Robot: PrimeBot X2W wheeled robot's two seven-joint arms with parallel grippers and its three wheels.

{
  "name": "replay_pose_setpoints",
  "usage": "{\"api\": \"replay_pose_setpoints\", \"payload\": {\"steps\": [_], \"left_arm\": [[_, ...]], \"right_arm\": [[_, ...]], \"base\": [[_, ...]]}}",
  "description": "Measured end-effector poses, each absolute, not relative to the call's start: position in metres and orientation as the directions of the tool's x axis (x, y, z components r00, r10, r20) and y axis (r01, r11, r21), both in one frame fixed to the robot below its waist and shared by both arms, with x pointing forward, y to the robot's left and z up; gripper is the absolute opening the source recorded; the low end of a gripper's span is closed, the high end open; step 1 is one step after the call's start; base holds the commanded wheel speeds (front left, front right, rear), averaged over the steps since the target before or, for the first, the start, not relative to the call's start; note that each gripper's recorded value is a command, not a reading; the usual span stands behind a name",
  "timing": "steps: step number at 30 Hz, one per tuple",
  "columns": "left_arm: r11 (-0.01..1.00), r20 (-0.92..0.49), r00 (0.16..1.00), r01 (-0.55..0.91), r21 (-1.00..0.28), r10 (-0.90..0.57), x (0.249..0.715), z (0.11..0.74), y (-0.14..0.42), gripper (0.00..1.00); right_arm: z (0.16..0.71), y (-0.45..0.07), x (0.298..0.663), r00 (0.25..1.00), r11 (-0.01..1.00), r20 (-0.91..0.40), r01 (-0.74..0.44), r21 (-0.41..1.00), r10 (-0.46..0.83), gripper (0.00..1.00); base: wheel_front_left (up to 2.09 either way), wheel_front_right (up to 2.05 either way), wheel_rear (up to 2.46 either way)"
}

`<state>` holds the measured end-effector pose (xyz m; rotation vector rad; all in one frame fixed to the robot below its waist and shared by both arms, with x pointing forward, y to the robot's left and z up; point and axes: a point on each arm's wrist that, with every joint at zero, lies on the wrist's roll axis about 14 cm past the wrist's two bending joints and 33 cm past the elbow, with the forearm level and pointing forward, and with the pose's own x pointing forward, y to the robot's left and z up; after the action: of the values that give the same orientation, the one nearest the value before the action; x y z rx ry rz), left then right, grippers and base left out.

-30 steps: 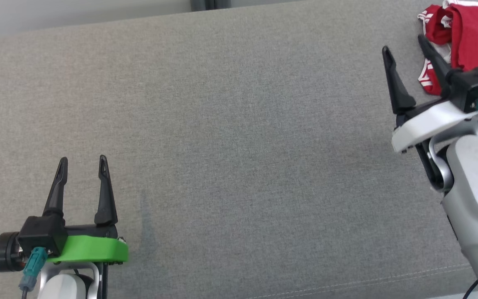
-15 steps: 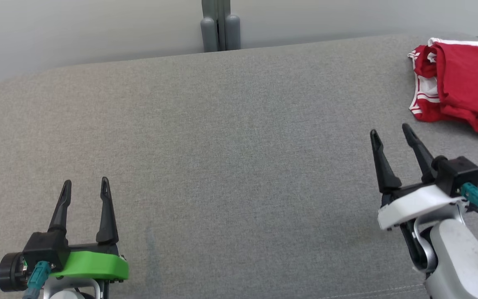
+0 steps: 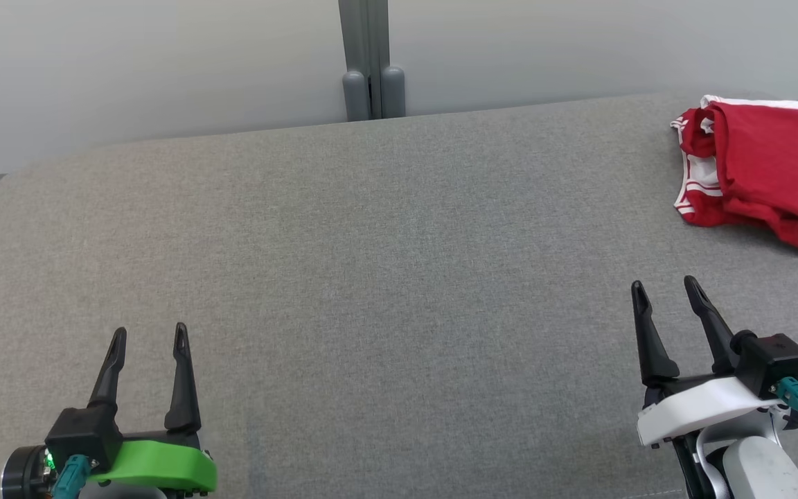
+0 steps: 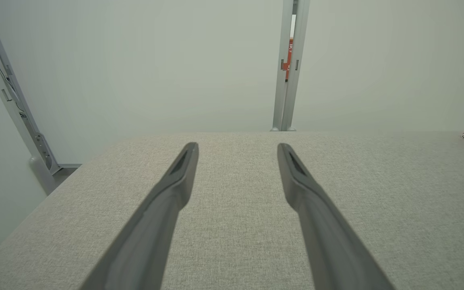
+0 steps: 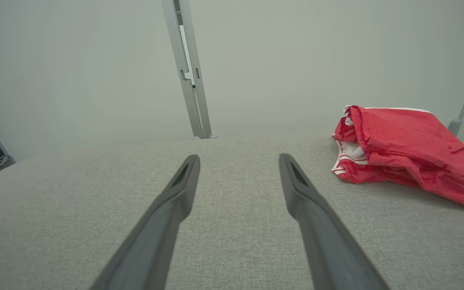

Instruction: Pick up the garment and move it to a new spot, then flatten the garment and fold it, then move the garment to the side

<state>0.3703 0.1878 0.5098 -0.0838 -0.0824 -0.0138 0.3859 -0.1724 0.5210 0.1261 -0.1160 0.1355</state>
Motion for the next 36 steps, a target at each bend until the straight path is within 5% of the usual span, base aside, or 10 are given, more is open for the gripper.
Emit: {"api": "replay_pose_setpoints", "payload": {"steps": [26,27,36], "left_arm": [[0.995,0.081,0.997,0.004,-0.096,0.004,0.359,0.513,0.194,1.0],[0.995,0.078,0.997,0.003,-0.098,0.004,0.359,0.511,0.194,0.0],[0.983,-0.012,1.0,-0.025,-0.181,0.024,0.354,0.487,0.193,0.0]], "right_arm": [[0.525,-0.163,0.378,0.981,0.98,0.13,-0.157,0.119,0.142,1.0],[0.523,-0.163,0.378,0.982,0.98,0.125,-0.157,0.121,0.142,0.0],[0.495,-0.165,0.369,0.992,0.97,0.034,-0.122,0.21,0.118,0.0]], "base": [[0.0,0.0,0.0],[0.0,0.0,0.0],[0.0,0.0,0.0]]}}
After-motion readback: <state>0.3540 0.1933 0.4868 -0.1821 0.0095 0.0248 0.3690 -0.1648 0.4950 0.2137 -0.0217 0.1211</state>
